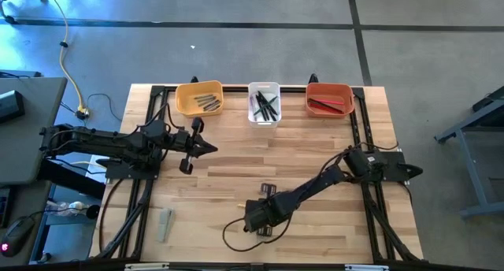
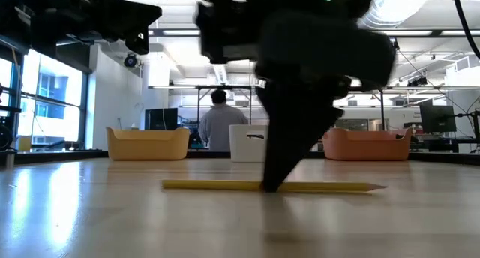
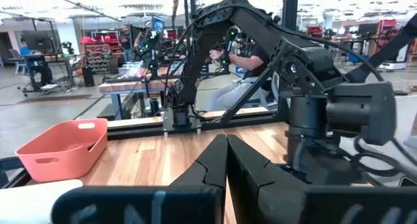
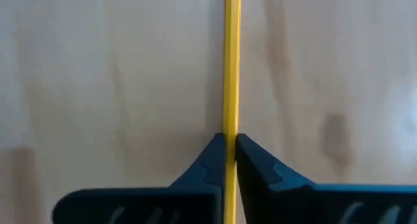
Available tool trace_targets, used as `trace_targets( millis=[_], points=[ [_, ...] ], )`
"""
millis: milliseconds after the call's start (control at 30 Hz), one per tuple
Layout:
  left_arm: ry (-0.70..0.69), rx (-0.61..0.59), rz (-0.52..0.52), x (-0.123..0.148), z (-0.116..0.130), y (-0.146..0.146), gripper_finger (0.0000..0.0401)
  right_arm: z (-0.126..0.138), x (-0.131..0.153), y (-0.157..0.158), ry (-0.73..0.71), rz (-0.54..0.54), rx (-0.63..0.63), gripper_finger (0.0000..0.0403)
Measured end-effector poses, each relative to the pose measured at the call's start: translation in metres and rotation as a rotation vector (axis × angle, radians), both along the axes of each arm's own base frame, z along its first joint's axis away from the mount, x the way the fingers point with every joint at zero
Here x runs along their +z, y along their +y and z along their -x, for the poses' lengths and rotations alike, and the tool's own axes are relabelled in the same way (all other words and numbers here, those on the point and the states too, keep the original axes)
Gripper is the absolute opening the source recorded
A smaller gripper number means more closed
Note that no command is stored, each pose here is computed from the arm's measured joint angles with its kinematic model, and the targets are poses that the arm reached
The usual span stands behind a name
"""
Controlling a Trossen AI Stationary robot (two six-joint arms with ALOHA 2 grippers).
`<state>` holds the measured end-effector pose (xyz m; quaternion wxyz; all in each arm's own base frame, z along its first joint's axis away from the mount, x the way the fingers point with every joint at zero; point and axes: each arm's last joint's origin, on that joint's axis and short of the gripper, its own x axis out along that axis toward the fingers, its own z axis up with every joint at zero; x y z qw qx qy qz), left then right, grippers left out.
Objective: Sort crayons/erasers/pens/pencils in bins
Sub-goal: Put the yellow pencil into the orange bin
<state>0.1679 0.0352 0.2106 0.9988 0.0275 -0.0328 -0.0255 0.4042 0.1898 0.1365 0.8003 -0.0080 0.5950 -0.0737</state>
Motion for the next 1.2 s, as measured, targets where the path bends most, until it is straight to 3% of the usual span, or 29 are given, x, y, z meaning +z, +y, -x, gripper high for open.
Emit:
trace_targets(
  millis=[233, 400, 567, 700, 933, 1200],
  points=[
    [0.002, 0.0, 0.007, 0.0, 0.0, 0.0, 0.0001, 0.009, 0.028, -0.008, -0.044, 0.118, 0.007, 0.0007],
    [0.008, 0.0, 0.009, -0.001, 0.0, 0.0, 0.0001, 0.02, 0.029, -0.01, -0.095, 0.146, 0.006, 0.0003],
    [0.008, 0.0, 0.009, -0.001, 0.0, 0.0, 0.0001, 0.042, 0.023, -0.019, -0.241, 0.117, 0.043, 0.0003],
    [0.008, 0.0, 0.009, -0.001, 0.0, 0.0, 0.0, 0.067, 0.027, -0.034, -0.461, 0.097, 0.034, 0.0002],
    [0.007, 0.007, 0.009, -0.001, 0.0, 0.0, 0.0001, 0.12, 0.043, -0.082, -0.687, 0.138, -0.098, 0.0002],
    [0.007, 0.008, 0.01, -0.001, 0.0, 0.0, 0.0001, 0.169, 0.074, -0.156, -0.635, 0.414, -0.251, 0.0002]
  ],
)
